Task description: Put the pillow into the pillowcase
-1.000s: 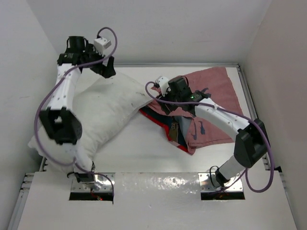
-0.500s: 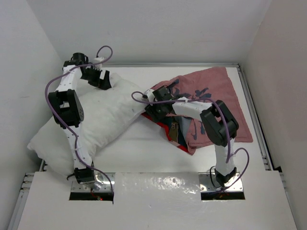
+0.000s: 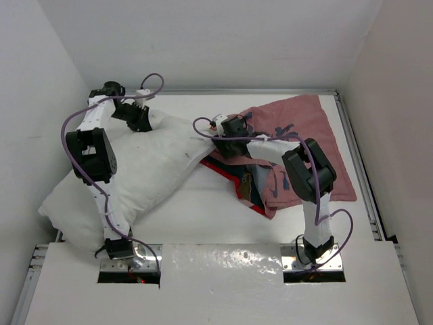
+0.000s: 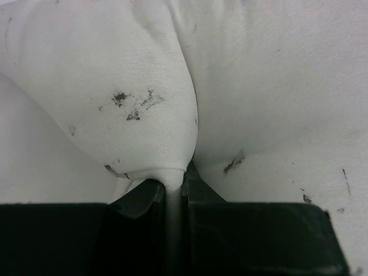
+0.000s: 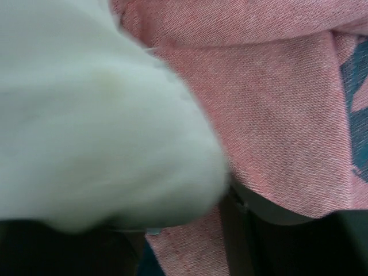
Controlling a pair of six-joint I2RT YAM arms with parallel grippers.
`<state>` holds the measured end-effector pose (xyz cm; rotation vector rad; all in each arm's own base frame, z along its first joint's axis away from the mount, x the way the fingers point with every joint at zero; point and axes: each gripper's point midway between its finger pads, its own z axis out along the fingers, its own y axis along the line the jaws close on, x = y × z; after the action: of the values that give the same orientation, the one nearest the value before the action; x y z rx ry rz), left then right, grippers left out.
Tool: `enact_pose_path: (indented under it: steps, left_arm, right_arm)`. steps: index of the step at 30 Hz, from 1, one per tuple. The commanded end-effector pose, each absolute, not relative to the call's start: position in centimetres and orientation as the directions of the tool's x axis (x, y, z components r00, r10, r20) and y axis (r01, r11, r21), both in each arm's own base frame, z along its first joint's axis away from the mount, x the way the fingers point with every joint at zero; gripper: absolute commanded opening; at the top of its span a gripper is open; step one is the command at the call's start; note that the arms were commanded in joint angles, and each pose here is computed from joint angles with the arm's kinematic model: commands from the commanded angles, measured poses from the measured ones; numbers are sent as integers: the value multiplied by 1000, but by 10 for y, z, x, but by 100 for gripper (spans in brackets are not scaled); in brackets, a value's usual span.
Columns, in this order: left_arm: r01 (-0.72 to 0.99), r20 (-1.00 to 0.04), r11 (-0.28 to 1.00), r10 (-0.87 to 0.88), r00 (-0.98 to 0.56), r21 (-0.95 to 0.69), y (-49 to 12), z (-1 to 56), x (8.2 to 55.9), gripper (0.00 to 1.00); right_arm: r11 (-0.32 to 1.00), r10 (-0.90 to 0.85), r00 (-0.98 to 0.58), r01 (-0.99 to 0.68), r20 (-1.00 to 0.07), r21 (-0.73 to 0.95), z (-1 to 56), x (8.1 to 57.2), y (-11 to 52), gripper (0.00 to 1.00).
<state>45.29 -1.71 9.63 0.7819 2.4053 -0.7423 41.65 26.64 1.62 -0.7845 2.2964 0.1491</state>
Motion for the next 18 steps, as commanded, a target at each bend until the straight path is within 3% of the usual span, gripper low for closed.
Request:
enact_pose_path:
  steps: [1, 5, 9, 12, 18]
  left_arm:
    - [676, -608, 700, 438, -662, -232, -5, 135, 437, 0]
    - [688, -724, 714, 407, -557, -128, -2, 189, 456, 0]
    - [740, -819, 670, 388, -423, -65, -2, 244, 443, 0]
    - [789, -822, 614, 460, -336, 21, 9, 250, 419, 0]
    - [810, -802, 587, 486, -346, 6, 8, 241, 390, 0]
  right_arm:
    - [788, -491, -500, -604, -714, -118, 36, 432, 275, 50]
    - [715, -556, -517, -696, -651, -58, 17, 413, 281, 55]
    - [675, -505, -501, -737, -703, 41, 29, 392, 294, 56]
    - [680, -452, -521, -726, -724, 98, 31, 394, 306, 56]
    - [696, -423, -581, -700, -695, 161, 11, 416, 328, 55]
